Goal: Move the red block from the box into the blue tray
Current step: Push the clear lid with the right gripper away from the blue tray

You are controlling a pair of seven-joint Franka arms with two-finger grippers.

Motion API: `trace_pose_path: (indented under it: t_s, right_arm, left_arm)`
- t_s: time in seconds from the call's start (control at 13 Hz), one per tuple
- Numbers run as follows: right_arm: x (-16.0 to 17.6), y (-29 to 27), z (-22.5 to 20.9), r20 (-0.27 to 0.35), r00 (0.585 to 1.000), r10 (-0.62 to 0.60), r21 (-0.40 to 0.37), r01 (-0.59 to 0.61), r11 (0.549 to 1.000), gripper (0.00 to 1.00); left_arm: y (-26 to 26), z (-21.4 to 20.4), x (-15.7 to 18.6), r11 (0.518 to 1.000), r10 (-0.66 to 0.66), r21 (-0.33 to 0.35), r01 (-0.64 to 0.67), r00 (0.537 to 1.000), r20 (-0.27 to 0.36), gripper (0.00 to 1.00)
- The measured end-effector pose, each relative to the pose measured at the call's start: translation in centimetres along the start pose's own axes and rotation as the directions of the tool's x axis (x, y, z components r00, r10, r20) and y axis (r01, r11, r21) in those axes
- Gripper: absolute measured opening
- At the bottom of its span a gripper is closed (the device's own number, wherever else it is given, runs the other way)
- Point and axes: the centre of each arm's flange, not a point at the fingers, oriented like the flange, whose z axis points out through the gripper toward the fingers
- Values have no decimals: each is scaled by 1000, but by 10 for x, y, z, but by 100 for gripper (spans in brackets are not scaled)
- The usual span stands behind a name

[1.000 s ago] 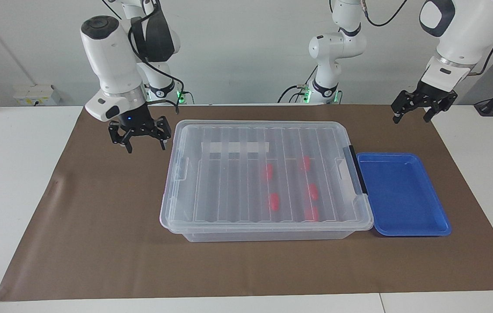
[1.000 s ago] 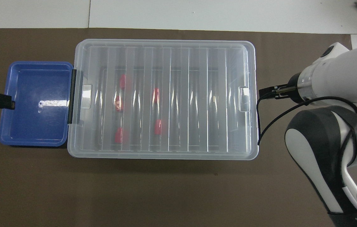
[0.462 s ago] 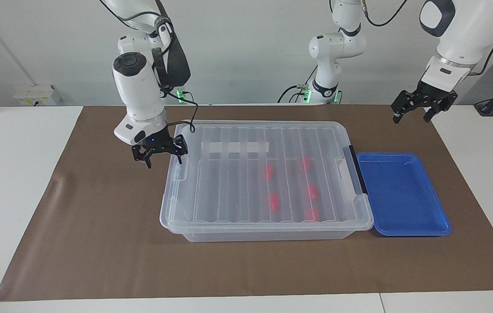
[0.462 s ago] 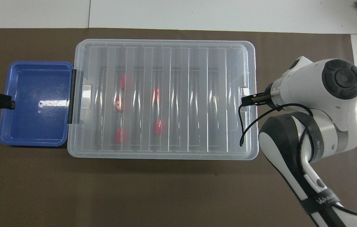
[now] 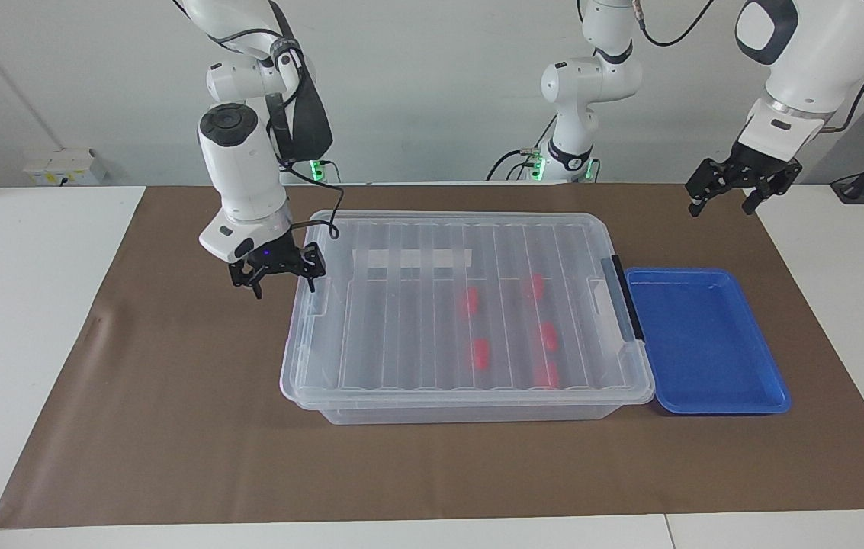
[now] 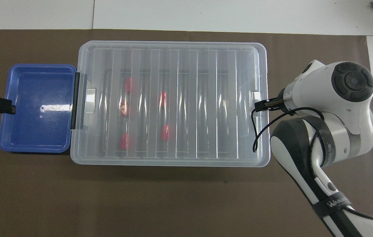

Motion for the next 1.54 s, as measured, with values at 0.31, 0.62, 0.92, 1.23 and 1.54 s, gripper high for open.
trace_pose_path:
  t_s: [0.31,0.62,0.92,1.23,1.54]
  right_arm:
    - [2,11,-2,-10,1000,-26,-68,25,997,100]
    - [3,40,0,-6,1000,-3,-109,3,994,100]
    - [2,66,1,2,999,39,-116,-39,992,100]
    - [0,81,2,8,998,65,-119,-63,991,100]
    - [-1,94,2,15,996,85,-127,-82,988,100]
  left_arm:
    - [0,0,0,1000,0,0,0,1000,0,100]
    - [0,0,0,1000,0,0,0,1000,0,100]
    - [0,0,0,1000,0,0,0,1000,0,100]
    - [0,0,0,1000,0,0,0,1000,0,100]
    - [0,0,0,1000,0,0,0,1000,0,100]
